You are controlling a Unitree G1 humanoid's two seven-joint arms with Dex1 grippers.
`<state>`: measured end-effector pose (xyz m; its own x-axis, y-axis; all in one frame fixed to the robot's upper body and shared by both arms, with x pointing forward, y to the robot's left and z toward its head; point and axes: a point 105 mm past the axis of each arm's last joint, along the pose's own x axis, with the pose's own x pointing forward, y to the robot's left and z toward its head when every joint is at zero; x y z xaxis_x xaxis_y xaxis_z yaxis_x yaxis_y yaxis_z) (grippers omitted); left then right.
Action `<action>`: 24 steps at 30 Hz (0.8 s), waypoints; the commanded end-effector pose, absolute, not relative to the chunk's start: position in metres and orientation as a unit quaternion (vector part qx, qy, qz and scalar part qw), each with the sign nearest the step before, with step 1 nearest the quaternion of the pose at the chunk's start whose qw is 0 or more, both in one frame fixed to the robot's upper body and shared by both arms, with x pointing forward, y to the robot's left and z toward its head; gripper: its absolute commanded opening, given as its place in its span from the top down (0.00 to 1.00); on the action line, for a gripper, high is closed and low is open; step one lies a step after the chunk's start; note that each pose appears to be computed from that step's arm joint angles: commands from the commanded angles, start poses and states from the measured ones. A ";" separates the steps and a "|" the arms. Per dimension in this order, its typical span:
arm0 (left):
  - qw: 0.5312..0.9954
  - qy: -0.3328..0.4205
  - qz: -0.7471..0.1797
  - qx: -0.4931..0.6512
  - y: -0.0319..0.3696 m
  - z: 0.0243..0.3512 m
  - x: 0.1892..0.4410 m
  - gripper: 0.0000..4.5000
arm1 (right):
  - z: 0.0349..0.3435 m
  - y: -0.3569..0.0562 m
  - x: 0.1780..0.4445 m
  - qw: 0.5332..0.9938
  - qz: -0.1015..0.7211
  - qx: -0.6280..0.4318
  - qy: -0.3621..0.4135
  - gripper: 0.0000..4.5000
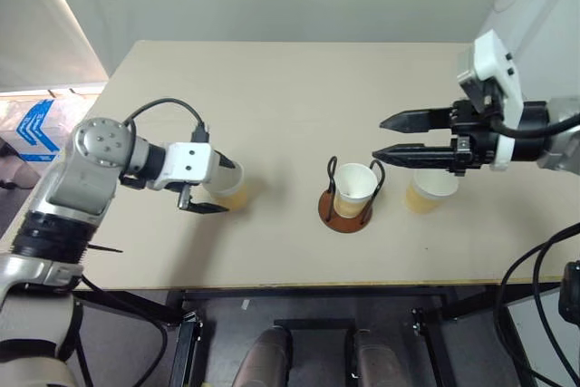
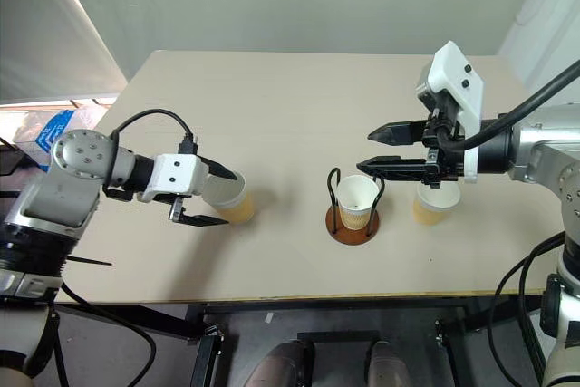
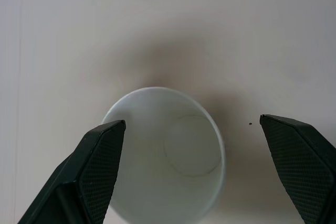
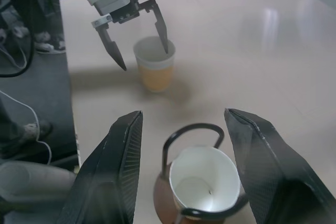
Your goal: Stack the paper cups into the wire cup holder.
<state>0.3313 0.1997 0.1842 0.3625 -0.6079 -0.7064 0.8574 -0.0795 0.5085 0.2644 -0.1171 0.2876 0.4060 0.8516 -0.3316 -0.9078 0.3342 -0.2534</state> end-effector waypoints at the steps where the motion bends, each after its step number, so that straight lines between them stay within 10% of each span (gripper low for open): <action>1: 0.664 0.110 -0.544 0.502 0.199 0.193 0.334 0.13 | 0.295 -0.116 0.259 0.811 0.540 -0.220 0.047 0.42; 12: 0.665 0.102 -0.556 0.488 0.191 0.198 0.338 0.98 | 0.289 -0.126 0.261 0.812 0.526 -0.249 0.044 0.42; 24: 0.664 0.017 -0.610 0.431 0.143 0.260 0.333 0.99 | 0.271 -0.151 0.257 0.818 0.507 -0.261 0.076 0.42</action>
